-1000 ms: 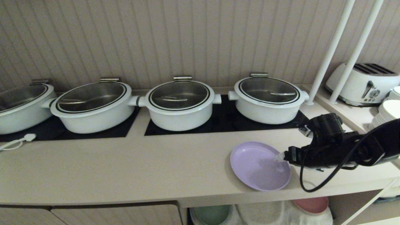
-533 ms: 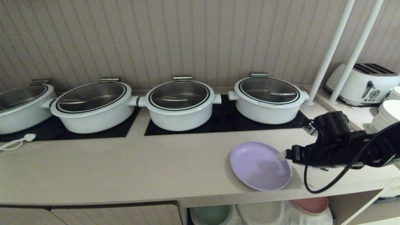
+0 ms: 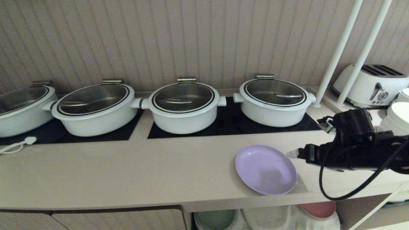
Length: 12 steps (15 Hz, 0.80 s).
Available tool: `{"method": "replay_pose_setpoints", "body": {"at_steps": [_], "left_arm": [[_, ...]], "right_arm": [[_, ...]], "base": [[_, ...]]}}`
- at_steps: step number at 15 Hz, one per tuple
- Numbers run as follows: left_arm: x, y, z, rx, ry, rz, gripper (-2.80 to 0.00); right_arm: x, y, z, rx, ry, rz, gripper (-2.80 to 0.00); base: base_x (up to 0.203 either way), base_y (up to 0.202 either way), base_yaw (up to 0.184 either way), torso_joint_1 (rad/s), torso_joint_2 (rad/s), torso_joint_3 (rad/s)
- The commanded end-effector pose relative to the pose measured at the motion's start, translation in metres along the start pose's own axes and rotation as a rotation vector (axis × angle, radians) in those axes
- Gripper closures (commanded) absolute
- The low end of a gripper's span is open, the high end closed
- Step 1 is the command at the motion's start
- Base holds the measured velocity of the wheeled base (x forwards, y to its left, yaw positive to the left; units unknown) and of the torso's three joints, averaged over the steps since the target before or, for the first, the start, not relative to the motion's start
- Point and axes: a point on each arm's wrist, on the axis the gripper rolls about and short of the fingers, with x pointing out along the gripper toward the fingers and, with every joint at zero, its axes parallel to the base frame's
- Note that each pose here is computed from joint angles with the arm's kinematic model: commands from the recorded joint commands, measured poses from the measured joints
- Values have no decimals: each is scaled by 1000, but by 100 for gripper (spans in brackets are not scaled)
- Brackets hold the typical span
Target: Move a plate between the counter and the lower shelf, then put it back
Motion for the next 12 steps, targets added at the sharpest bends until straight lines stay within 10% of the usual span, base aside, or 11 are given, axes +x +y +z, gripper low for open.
{"method": "replay_pose_setpoints", "body": {"at_steps": [1, 10, 11, 12], "left_arm": [[0, 0, 0, -1, -2, 1, 0], [0, 0, 0, -1, -3, 1, 0], [0, 0, 0, -1, -4, 1, 0], [0, 0, 0, -1, -3, 1, 0]], "right_arm": [[-13, 2, -1, -3, -28, 12, -280], [-36, 1, -16, -8, -42, 17, -280], [-38, 0, -18, -13, -41, 17, 0], [-40, 0, -20, -21, -42, 17, 0]], "base": [[0, 0, 0, 0, 0, 0], [0, 0, 0, 0, 0, 0], [0, 0, 0, 0, 0, 0], [0, 0, 0, 0, 0, 0]]}}
